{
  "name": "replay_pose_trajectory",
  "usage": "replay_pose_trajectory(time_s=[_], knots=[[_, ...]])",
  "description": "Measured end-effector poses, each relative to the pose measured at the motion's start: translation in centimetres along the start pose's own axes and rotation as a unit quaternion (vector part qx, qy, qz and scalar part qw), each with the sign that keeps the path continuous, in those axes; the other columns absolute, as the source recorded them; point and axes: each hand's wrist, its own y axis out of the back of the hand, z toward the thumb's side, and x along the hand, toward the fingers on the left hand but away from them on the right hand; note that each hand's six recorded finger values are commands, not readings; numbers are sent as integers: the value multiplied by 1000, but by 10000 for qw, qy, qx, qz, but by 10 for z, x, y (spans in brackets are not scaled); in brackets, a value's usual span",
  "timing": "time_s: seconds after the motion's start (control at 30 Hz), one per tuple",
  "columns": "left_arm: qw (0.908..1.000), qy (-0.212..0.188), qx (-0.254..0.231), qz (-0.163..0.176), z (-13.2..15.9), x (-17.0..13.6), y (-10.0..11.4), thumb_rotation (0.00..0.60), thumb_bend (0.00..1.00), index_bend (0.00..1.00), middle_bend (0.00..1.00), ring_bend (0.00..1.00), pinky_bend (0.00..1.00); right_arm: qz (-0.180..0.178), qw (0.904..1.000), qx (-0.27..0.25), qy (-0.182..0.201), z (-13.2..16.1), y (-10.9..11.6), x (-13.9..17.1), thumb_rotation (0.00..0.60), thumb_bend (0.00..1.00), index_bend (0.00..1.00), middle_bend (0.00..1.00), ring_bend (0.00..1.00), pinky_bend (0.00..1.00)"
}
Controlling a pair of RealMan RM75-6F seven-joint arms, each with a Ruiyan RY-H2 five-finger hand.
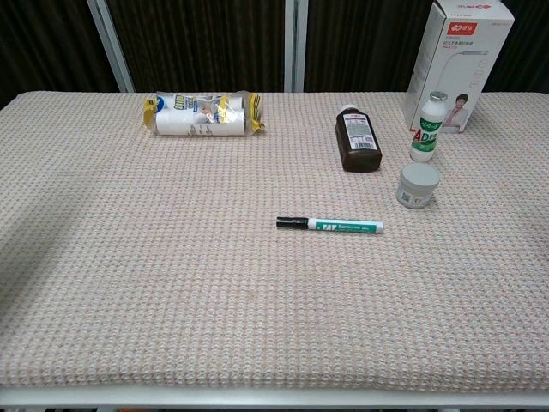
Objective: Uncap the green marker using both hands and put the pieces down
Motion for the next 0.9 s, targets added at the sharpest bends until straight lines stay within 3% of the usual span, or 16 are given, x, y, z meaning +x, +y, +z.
replay_pose_trajectory(time_s=[0.23, 0.33, 0.4, 0.53, 0.63, 0.77, 0.9], knots=[[9998, -129, -119, -78, 7, -1, 0, 600, 2, 166, 165, 119, 163, 271, 9996, 84, 23, 7, -9, -3, 600, 92, 99, 80, 0, 0], [9996, -201, -121, -124, 9, -3, 0, 600, 1, 175, 165, 119, 164, 362, 9991, 200, 21, 11, -11, -3, 600, 92, 130, 148, 23, 2], [9996, -198, -129, -156, 8, -2, -1, 600, 1, 176, 164, 119, 163, 371, 9988, 323, 20, 14, -11, -5, 600, 92, 206, 210, 83, 60], [9995, -180, -134, -199, 6, 4, -3, 600, 2, 175, 165, 114, 151, 348, 9975, 605, 65, 24, -9, -11, 600, 92, 321, 331, 256, 347], [9994, -271, -98, -199, 6, 10, -4, 600, 2, 176, 165, 104, 139, 309, 9957, 863, 147, 36, -6, -20, 600, 92, 394, 363, 355, 473], [9984, -518, 103, -215, 12, 19, -8, 600, 2, 175, 165, 94, 125, 324, 9937, 1035, 269, 58, -9, -37, 600, 94, 433, 380, 382, 511], [9956, -754, 487, -282, 16, 29, -11, 600, 2, 180, 165, 94, 125, 590, 9926, 1037, 202, 76, -27, -52, 600, 100, 467, 430, 380, 509]])
